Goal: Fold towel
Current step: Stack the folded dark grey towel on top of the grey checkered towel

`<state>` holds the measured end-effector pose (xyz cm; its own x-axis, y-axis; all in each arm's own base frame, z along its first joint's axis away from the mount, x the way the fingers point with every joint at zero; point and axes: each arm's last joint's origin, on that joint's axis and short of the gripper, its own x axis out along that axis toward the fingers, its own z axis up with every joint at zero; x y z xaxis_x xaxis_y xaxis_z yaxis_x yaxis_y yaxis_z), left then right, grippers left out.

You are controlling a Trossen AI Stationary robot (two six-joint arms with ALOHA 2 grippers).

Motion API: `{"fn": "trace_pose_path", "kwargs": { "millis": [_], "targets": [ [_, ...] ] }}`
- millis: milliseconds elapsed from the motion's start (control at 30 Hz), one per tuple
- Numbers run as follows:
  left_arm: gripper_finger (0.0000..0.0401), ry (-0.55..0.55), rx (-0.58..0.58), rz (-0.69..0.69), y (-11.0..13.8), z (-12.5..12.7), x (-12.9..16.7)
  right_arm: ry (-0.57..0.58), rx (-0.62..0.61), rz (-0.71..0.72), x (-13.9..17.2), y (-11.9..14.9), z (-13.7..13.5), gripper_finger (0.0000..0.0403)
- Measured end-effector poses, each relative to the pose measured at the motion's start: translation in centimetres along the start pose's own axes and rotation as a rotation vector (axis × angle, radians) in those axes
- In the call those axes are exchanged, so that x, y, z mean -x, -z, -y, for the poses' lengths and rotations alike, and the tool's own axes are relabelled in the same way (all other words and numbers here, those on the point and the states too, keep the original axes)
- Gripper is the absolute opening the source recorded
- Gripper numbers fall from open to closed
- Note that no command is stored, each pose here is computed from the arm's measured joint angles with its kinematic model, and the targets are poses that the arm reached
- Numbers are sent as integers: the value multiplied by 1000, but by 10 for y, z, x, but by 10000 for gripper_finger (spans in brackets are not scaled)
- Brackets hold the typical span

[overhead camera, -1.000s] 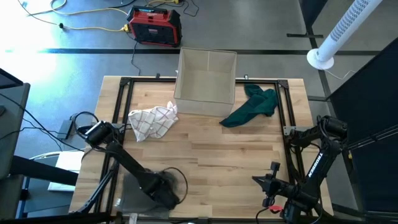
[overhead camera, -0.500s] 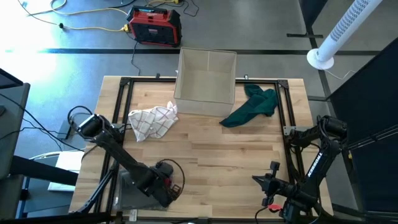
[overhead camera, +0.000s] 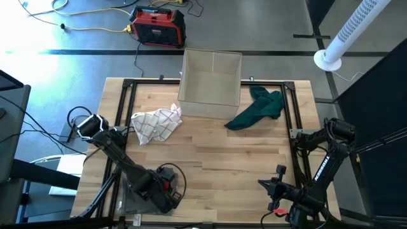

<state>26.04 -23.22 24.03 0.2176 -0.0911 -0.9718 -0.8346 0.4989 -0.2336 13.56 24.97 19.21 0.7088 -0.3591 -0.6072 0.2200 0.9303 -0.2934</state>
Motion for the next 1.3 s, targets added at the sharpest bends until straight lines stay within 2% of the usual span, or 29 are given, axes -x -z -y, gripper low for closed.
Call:
{"fn": "trace_pose_path", "kwargs": {
  "millis": [67, 400, 533, 767, 933, 1067, 1300],
  "targets": [
    [11, -2, 1, -2, 4, 1, 6, 1, 1, 0, 0, 0, 0, 0],
    [12, -40, 271, -134, 66, -13, 22, 6, 9, -2, 0, 0, 1, 0],
    [29, -92, 244, -95, 86, -29, 25, 15, 13, 17, 0, -1, 1, 0],
    [58, -235, 237, 12, 82, -38, 13, 22, 26, 17, 0, 0, 2, 0],
    [93, -284, 218, -23, 75, -36, 8, 24, 29, 17, 0, 0, 3, 0],
    [134, -364, 237, -68, 76, -42, 7, 26, 31, 16, 0, 0, 3, 0],
    [184, -364, 251, -90, 82, -56, -21, 22, 20, 18, 0, 0, 2, 0]
  ]
}}
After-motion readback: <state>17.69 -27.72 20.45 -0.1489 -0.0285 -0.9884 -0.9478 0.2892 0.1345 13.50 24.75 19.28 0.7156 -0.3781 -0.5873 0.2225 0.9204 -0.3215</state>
